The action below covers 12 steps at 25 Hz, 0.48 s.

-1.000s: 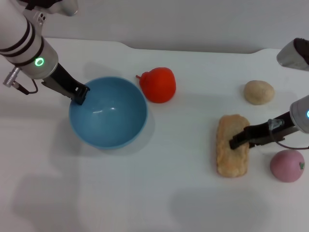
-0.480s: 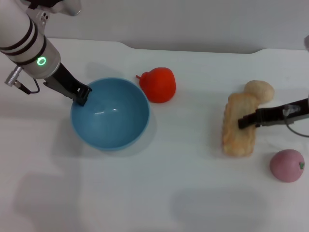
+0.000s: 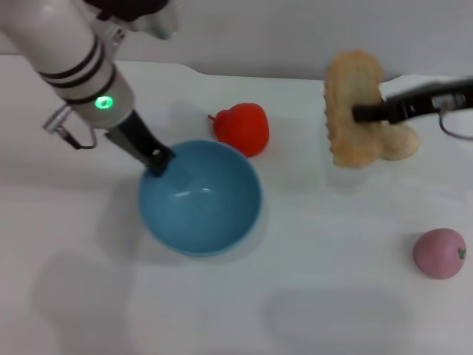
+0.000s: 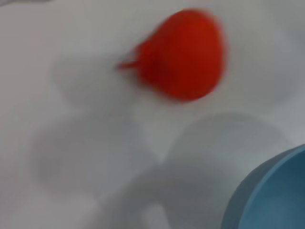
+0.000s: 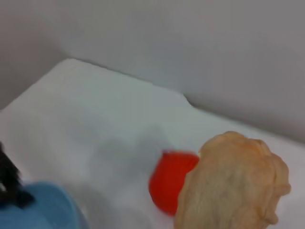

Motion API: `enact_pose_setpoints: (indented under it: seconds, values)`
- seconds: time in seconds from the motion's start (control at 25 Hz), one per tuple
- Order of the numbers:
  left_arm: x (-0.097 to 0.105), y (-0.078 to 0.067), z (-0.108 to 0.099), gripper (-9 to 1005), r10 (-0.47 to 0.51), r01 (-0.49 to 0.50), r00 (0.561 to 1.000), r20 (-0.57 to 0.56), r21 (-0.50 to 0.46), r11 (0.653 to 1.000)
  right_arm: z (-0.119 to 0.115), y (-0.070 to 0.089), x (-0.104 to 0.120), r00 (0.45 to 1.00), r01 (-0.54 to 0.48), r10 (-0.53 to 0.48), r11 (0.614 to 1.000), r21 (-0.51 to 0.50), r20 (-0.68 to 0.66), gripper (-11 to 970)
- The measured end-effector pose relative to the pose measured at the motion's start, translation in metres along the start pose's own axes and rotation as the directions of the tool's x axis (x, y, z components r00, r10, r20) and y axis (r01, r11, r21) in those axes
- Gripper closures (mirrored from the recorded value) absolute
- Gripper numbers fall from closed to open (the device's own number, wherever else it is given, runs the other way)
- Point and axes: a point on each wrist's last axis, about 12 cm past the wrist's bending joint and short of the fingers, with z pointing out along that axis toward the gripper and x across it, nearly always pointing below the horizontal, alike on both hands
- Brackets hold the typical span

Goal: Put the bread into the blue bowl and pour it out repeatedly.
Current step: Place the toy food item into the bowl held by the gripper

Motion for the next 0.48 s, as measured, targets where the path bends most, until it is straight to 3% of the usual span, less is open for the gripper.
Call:
enact_pose_setpoints:
  seconds: [0.16, 0.2, 0.48]
  values:
    - [-0.007, -0.015, 0.006, 992, 0.055, -0.055, 0.998, -0.018, 0.025, 0.998, 0.009, 0.028, -0.025, 0.984, 0.172, -0.171, 0.985, -0.024, 0.056, 689]
    - [-0.01, -0.021, 0.011, 992, 0.068, -0.066, 0.997, -0.039, 0.039, 0.997, 0.015, 0.042, -0.034, 0.971, 0.229, -0.225, 0.972, -0.053, 0.081, 697]
    - [-0.012, -0.026, 0.021, 991, 0.049, -0.044, 0.998, -0.05, 0.09, 0.995, 0.03, 0.068, -0.034, 0.95, 0.311, -0.307, 0.941, -0.131, 0.055, 736]
